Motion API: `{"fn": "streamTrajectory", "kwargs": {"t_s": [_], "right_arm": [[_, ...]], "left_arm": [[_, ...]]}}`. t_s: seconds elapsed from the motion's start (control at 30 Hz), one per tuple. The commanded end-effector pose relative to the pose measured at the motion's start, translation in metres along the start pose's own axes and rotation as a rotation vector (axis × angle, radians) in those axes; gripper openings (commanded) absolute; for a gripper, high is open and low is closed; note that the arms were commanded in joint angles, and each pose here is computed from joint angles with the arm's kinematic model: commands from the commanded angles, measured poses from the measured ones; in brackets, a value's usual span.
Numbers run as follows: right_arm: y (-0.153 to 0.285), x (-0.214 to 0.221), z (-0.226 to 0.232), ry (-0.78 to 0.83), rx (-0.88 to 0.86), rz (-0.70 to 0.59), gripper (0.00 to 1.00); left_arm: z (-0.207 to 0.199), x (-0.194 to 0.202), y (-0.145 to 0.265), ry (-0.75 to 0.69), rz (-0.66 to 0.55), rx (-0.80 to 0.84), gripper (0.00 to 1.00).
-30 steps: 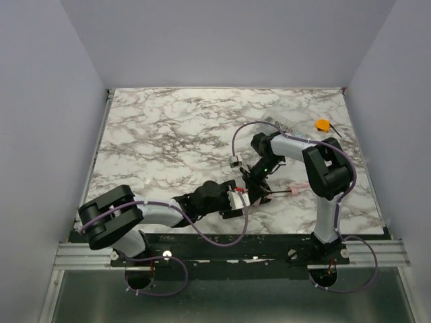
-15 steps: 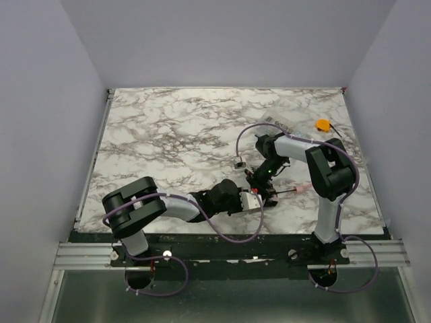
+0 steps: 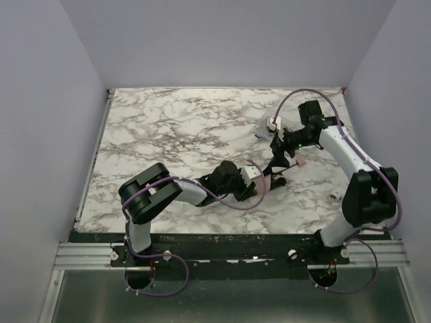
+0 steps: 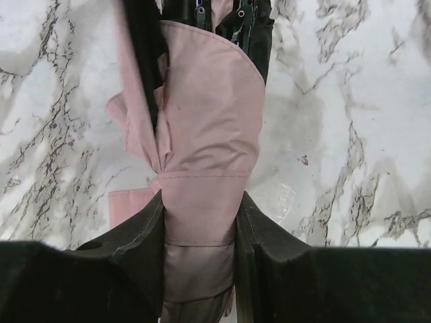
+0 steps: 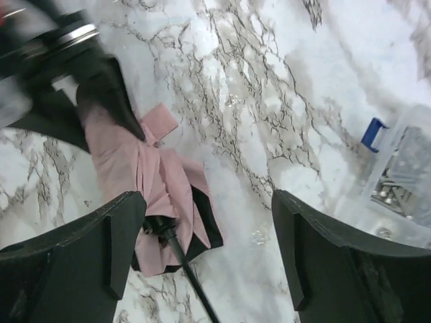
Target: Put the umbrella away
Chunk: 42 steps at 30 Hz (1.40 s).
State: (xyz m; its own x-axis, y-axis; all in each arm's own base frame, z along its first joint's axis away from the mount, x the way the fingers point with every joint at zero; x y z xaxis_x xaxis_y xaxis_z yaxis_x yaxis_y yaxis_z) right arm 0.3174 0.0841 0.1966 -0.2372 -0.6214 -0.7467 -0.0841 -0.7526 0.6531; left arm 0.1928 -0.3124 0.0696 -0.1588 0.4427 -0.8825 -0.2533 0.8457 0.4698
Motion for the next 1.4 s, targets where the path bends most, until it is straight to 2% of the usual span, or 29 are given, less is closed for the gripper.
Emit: {"fn": "streamTrajectory", "kwargs": {"t_s": [0.0, 0.1, 0.4, 0.53, 0.63, 0.7, 0.77, 0.87, 0.9, 0.97, 1.03, 1.1, 1.23, 1.37], "right_arm": [[0.026, -0.023, 0.024, 0.403, 0.113, -0.152, 0.9], [0.016, 0.0, 0.043, 0.54, 0.088, -0.155, 0.98], [-0.015, 0.039, 0.054, 0.483, -0.155, -0.076, 1.0], [-0.047, 0.046, 0.061, 0.568, -0.061, 0.058, 1.0], [-0.066, 0.049, 0.066, 0.614, 0.025, 0.077, 0.99], [-0.073, 0.057, 0.067, 0.621, 0.042, 0.126, 0.92], [-0.079, 0.069, 0.067, 0.614, 0.056, 0.188, 0.78], [-0.083, 0.085, 0.069, 0.606, 0.079, 0.258, 0.45], [-0.084, 0.089, 0.072, 0.606, 0.078, 0.267, 0.32], [-0.086, 0.094, 0.078, 0.593, 0.06, 0.274, 0.18], [-0.087, 0.095, 0.083, 0.545, 0.022, 0.278, 0.12], [-0.088, 0.094, 0.087, 0.45, -0.034, 0.29, 0.08], [-0.092, 0.094, 0.091, 0.273, -0.205, 0.346, 0.06], [-0.101, 0.091, 0.091, 0.133, -0.318, 0.364, 0.06]], "left_arm": [[-0.025, 0.117, 0.043, 0.551, 0.53, 0.245, 0.0], [-0.018, 0.122, 0.044, 0.669, 0.562, 0.292, 0.0], [-0.009, 0.124, 0.037, 0.791, 0.647, 0.326, 0.0], [-0.001, 0.126, 0.034, 0.88, 0.687, 0.361, 0.0], [0.002, 0.127, 0.032, 0.921, 0.694, 0.383, 0.0], [0.004, 0.128, 0.03, 0.947, 0.694, 0.392, 0.0], [0.008, 0.129, 0.03, 0.959, 0.691, 0.385, 0.0], [0.014, 0.125, 0.029, 0.966, 0.655, 0.368, 0.0], [0.017, 0.122, 0.029, 0.973, 0.633, 0.356, 0.01], [0.023, 0.112, 0.03, 0.972, 0.566, 0.326, 0.16], [0.03, 0.094, 0.03, 0.947, 0.447, 0.301, 0.32], [0.037, 0.07, 0.035, 0.883, 0.299, 0.244, 0.44], [0.048, 0.024, 0.061, 0.652, 0.014, 0.054, 0.55], [0.043, 0.006, 0.101, 0.399, -0.205, -0.131, 0.68]]}}
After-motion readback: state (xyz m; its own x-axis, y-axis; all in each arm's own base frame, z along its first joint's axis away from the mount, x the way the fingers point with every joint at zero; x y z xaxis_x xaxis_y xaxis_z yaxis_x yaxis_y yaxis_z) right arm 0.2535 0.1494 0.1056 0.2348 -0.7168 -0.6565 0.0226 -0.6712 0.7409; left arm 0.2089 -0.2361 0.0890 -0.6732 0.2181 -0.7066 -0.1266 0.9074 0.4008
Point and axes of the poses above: each gripper's point midway between its finger pads, its own y axis back along the fingers, its own z axis along the line the jaws close on, x = y × z, the point moved 10 cm from there along y, back along the fingers, and after that the axes turned 3 degrees about -y, right-handed, at the moved point
